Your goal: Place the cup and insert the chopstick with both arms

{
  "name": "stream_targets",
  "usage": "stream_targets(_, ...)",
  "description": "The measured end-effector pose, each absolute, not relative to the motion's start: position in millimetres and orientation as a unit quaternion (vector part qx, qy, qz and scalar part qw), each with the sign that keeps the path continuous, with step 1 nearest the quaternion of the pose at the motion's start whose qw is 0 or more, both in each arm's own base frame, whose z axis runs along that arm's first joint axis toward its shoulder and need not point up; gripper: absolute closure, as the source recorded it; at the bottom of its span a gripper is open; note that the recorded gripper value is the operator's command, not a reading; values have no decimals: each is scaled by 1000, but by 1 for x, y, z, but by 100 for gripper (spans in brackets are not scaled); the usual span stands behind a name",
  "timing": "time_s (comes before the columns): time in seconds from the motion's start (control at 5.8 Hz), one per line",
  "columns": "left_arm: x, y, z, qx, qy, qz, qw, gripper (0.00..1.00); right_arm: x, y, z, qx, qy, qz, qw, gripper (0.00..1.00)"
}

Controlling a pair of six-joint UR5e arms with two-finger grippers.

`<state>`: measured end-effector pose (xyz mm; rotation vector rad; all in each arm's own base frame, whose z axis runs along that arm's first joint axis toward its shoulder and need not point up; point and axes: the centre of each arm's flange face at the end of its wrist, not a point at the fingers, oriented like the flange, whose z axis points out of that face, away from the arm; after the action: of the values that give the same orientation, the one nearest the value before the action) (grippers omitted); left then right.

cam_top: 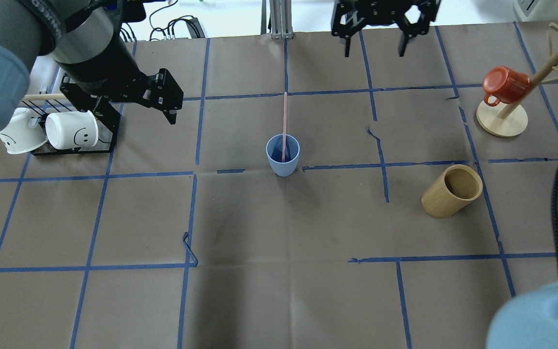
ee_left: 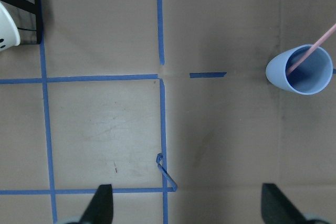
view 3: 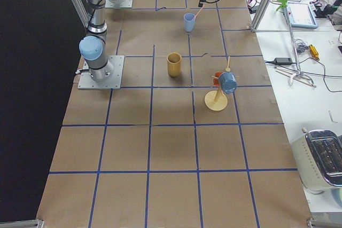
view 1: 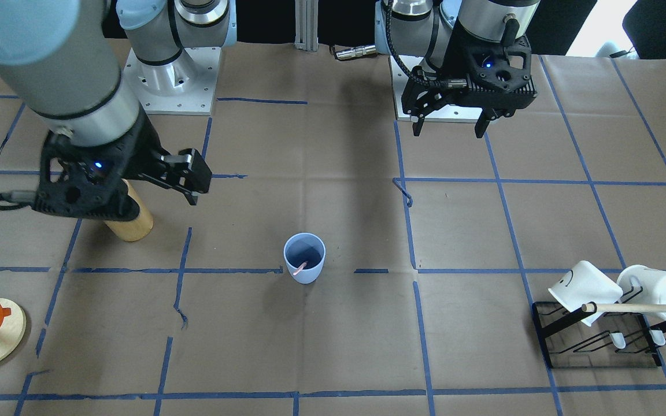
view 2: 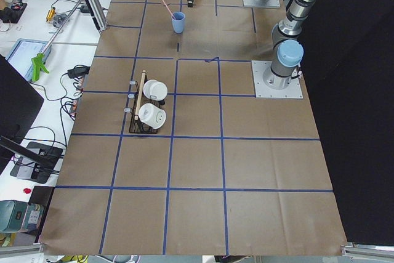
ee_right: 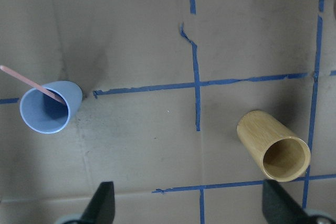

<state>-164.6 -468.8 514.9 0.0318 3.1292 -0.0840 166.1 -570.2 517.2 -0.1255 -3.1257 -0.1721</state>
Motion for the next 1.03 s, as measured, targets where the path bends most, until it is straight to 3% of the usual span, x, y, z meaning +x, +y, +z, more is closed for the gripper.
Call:
stream_targets(0.34, -165, -469, 515, 10, 1000, -27, 6, 0, 151, -512, 489, -48, -998, -27, 0, 0)
stream_targets(1.03, -165, -468, 515, 10, 1000, -26, 6, 0, 149, -519, 494, -50, -999, -16, 3, 0)
